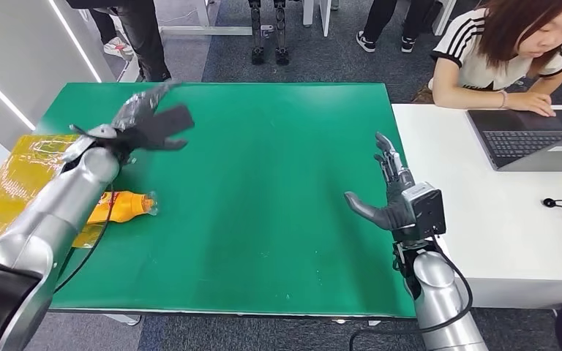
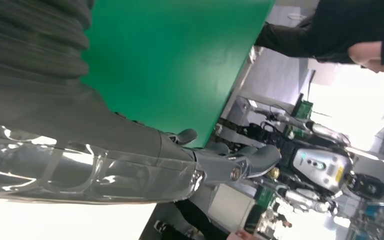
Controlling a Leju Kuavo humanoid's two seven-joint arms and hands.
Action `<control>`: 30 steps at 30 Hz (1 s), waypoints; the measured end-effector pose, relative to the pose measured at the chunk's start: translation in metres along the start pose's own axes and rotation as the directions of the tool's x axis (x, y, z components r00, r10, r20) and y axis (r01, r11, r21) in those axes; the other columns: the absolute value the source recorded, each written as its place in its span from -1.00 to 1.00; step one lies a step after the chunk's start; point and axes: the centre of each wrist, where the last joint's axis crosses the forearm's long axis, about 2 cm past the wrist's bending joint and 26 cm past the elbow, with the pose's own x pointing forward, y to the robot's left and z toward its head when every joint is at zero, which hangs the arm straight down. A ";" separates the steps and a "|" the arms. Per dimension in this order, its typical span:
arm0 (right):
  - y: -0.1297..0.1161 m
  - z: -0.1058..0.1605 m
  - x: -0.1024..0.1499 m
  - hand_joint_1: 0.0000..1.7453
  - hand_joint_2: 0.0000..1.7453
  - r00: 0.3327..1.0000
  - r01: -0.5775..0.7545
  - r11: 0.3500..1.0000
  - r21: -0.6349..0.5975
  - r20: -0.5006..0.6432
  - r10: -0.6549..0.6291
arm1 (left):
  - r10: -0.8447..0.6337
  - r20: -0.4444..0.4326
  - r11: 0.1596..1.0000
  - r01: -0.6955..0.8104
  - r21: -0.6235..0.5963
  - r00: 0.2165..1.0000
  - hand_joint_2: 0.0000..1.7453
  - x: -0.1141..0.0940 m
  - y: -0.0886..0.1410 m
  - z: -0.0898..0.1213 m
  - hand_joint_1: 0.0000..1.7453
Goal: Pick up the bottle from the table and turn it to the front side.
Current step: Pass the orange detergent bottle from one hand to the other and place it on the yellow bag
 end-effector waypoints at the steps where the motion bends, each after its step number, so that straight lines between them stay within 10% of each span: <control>1: 0.000 -0.002 0.000 -1.00 1.00 1.000 0.005 1.000 -0.001 0.005 -0.005 | 0.075 0.043 0.995 -0.078 0.066 0.996 1.00 0.020 0.009 -0.015 -1.00; 7: 0.005 -0.008 0.001 -1.00 1.00 0.998 0.040 0.998 -0.038 0.043 -0.038 | 0.397 0.342 0.871 -0.467 0.151 0.852 1.00 0.136 0.025 -0.062 -1.00; 13: 0.017 0.005 0.009 -1.00 1.00 0.994 0.063 0.987 -0.147 0.102 -0.049 | 0.612 0.482 0.687 -0.724 0.069 0.627 1.00 0.195 -0.031 -0.058 -1.00; 23: 0.059 0.106 0.032 -1.00 1.00 0.998 0.027 0.928 -0.372 0.069 -0.001 | 0.721 0.344 0.546 -0.799 0.254 0.602 1.00 0.144 -0.198 0.059 -1.00; 30: 0.087 0.152 0.052 -1.00 1.00 0.998 -0.065 0.890 -0.451 -0.020 0.062 | 0.776 0.162 0.549 -0.779 0.302 0.610 1.00 0.120 -0.249 0.145 -1.00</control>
